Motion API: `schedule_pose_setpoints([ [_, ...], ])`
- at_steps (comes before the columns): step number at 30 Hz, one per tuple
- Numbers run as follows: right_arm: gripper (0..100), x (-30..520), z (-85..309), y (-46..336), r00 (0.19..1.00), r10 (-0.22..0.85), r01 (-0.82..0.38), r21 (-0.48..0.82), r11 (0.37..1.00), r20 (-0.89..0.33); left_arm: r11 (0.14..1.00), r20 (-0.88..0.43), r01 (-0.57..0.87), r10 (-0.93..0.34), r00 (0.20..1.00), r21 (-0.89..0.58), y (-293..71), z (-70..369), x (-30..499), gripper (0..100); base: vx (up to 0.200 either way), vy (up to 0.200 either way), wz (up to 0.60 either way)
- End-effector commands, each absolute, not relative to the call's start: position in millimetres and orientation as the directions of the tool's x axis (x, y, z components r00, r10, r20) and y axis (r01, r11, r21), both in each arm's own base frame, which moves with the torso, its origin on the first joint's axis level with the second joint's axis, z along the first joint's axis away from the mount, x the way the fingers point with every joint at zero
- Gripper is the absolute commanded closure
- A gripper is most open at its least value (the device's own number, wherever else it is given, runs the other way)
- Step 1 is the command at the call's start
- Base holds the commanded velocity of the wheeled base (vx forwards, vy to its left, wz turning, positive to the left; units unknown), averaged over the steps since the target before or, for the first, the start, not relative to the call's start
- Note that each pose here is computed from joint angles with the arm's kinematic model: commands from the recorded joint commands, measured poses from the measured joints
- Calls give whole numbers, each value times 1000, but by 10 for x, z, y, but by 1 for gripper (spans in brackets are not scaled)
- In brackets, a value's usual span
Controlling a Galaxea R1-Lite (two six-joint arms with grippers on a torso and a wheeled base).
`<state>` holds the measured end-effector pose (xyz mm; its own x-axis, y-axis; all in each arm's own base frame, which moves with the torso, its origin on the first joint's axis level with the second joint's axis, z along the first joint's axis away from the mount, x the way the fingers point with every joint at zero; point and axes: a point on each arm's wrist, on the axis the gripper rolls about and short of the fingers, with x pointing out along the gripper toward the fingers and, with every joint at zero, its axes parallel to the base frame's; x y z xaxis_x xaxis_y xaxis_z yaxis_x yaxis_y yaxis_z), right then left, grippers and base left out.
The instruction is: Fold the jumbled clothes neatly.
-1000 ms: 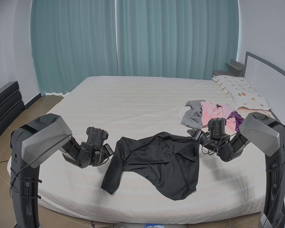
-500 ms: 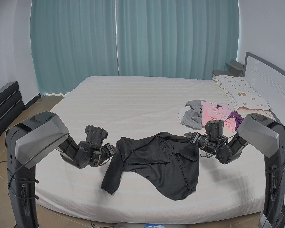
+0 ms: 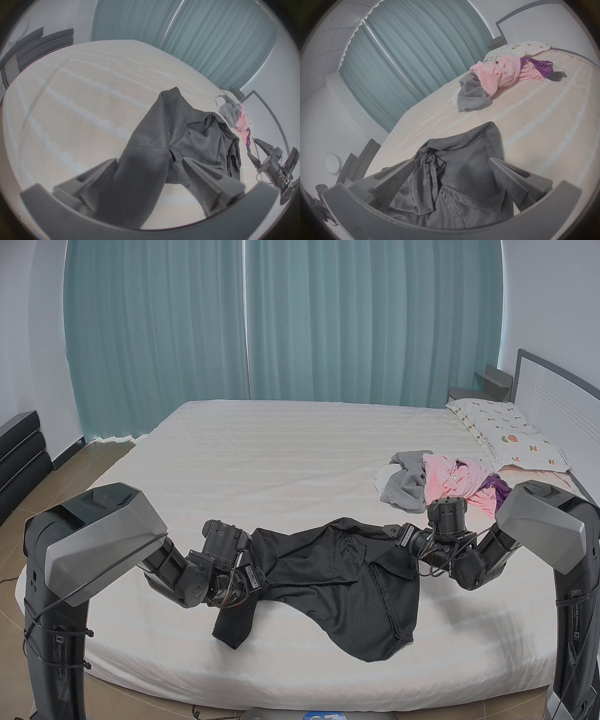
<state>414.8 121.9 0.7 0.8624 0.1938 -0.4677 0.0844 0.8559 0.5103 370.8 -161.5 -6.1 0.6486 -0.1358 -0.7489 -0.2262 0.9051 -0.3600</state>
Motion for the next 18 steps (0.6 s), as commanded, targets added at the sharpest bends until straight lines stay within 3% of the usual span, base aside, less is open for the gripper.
schedule_pose_setpoints([
  [1,0,4141,-40,1242,856,197,85,507,858,-477,907,-758,-231,-131,640,-352,-1613,-107,3703,100,0,0,0],
  [8,0,4134,-93,1261,849,201,87,506,858,-488,895,-739,-258,-108,665,-363,-1489,-19,3779,100,0,0,0],
  [9,0,4108,-129,1267,841,201,93,501,860,-501,868,-693,-289,-83,716,-403,-1257,232,3891,100,0,0,0],
  [12,0,4068,-147,1310,833,213,85,498,863,-511,850,-672,-320,-53,739,-419,-1063,355,3943,100,0,0,0],
  [18,0,3997,-230,1486,809,241,55,479,876,-535,821,-683,-398,13,730,-410,-708,428,3981,100,0,0,0],
])
